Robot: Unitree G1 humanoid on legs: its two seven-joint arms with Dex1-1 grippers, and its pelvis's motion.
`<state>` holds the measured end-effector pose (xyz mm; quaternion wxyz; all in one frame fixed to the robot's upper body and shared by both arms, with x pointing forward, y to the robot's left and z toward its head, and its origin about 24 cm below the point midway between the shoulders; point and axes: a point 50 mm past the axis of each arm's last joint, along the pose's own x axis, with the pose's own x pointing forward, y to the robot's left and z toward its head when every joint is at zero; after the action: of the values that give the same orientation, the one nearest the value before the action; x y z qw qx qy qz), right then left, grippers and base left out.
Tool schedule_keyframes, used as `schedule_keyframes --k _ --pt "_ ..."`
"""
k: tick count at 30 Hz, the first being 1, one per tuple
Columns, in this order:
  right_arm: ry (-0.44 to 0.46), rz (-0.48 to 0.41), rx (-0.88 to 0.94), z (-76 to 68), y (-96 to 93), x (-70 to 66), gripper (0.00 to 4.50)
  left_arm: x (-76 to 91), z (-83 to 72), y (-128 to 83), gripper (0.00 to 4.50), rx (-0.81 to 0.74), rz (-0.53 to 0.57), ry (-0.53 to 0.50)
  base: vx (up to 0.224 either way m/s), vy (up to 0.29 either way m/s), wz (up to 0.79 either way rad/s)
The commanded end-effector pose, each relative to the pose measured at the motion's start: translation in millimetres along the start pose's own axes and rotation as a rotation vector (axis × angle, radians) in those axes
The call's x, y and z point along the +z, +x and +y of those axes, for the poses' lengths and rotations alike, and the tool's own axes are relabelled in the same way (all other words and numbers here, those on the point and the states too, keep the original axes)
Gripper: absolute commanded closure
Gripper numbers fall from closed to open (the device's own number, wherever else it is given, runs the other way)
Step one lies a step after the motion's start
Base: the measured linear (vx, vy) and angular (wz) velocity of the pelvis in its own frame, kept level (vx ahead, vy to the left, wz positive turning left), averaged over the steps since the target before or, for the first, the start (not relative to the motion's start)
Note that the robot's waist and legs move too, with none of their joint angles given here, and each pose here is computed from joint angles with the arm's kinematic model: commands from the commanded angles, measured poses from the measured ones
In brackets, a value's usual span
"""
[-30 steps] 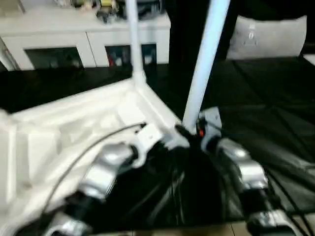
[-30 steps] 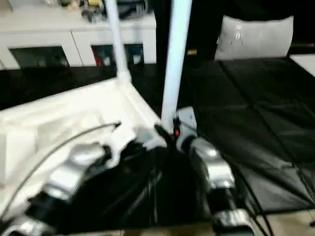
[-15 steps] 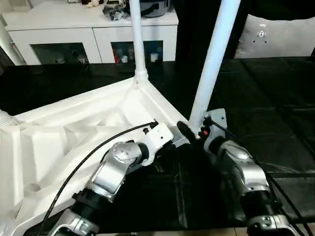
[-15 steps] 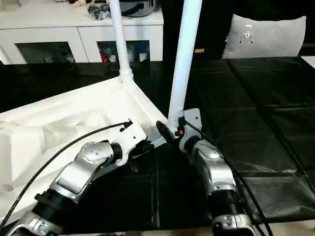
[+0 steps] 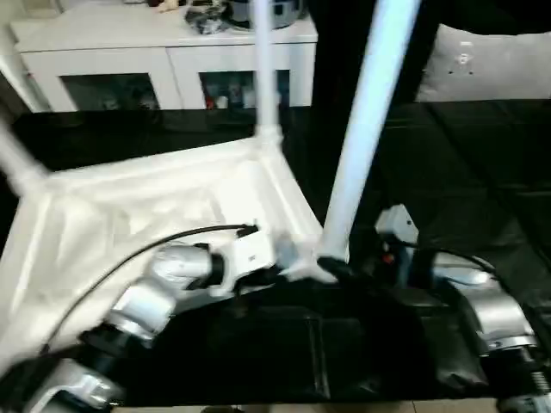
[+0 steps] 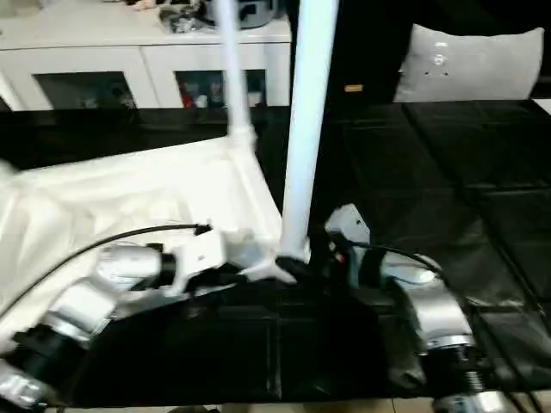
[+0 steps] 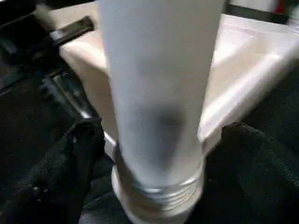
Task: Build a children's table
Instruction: Rotate leg to tighten
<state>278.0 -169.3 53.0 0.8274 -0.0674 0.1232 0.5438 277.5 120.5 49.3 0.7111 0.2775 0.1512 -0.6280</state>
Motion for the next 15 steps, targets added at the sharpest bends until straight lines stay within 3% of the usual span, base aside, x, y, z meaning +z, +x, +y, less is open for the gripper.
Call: schedule_keyframes --k 1,6,7,15 --pt "-0.050 0.006 0.099 6.6 2.7 4.2 0.06 -4.7 -14.1 7.6 4.50 -0.155 0.047 0.047 0.000 0.000 0.00" --pt "-0.031 0.036 0.206 13.4 2.9 1.9 0.47 -5.0 -16.7 5.8 4.50 -0.222 0.042 0.078 0.000 0.000 0.00" --pt "-0.029 0.041 0.224 14.7 2.8 1.5 0.76 -5.2 -16.8 5.5 4.50 -0.229 0.042 0.083 0.000 0.000 0.00" --pt "-0.001 0.059 0.294 20.7 3.7 -3.1 1.34 -7.2 -17.1 3.3 4.50 -0.267 0.041 0.097 0.000 0.000 0.00"
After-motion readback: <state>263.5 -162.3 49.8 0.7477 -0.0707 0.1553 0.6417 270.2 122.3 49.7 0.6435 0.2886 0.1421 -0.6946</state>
